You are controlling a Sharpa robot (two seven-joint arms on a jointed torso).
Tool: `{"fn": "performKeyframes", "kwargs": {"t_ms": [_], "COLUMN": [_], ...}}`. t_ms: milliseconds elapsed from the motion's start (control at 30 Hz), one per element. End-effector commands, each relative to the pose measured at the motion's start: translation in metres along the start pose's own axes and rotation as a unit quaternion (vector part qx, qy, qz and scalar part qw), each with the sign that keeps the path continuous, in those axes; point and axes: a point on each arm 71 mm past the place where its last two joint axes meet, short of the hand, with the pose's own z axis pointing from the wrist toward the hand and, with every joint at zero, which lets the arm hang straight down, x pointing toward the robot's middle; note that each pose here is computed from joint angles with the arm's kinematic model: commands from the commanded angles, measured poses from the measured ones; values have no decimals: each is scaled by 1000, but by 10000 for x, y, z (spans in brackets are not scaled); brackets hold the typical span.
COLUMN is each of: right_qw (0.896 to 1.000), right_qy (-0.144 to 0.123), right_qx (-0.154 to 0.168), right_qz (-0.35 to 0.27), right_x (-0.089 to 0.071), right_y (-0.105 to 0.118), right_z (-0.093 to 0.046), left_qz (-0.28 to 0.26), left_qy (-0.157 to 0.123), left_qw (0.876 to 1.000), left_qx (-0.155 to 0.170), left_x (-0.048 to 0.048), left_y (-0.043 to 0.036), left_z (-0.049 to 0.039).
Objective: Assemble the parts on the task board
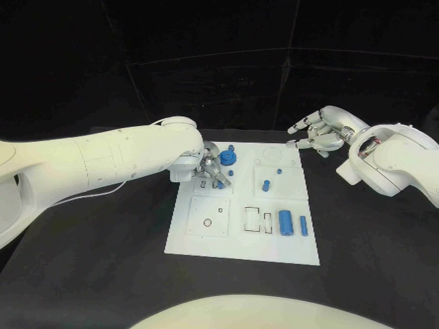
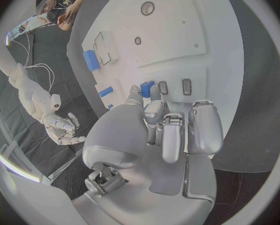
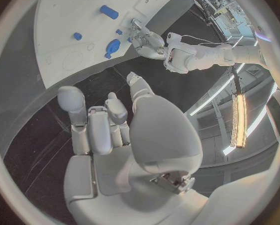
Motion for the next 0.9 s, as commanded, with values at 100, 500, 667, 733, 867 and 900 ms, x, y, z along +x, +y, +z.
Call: {"fn": "performKeyframes", "kwargs": {"t_ms": [100,500,667,733,867,900], "right_qw": [1000,1000,1000,1000,1000,1000], "right_qy": [3,5,5,5,5,5], "right_qx": [-1,2,4,5,6,6], "right_qz": [0,0,-1,-1,1,1], "right_x": [-1,-4,-9,-12,-14,-14], "right_y": [11,-2,-13,-19,-24,-25], "right_z": [7,13,16,17,18,18], "left_qz": [-36,-109,-120,-117,-104,-100], "left_qy": [15,16,-7,-22,-48,-55], "left_qw": [999,993,992,992,993,993], "left_qx": [10,29,32,30,25,23], "left_x": [19,27,24,18,4,1], "left_y": [2,108,154,176,224,237], "left_z": [-10,-100,-157,-176,-201,-204]}}
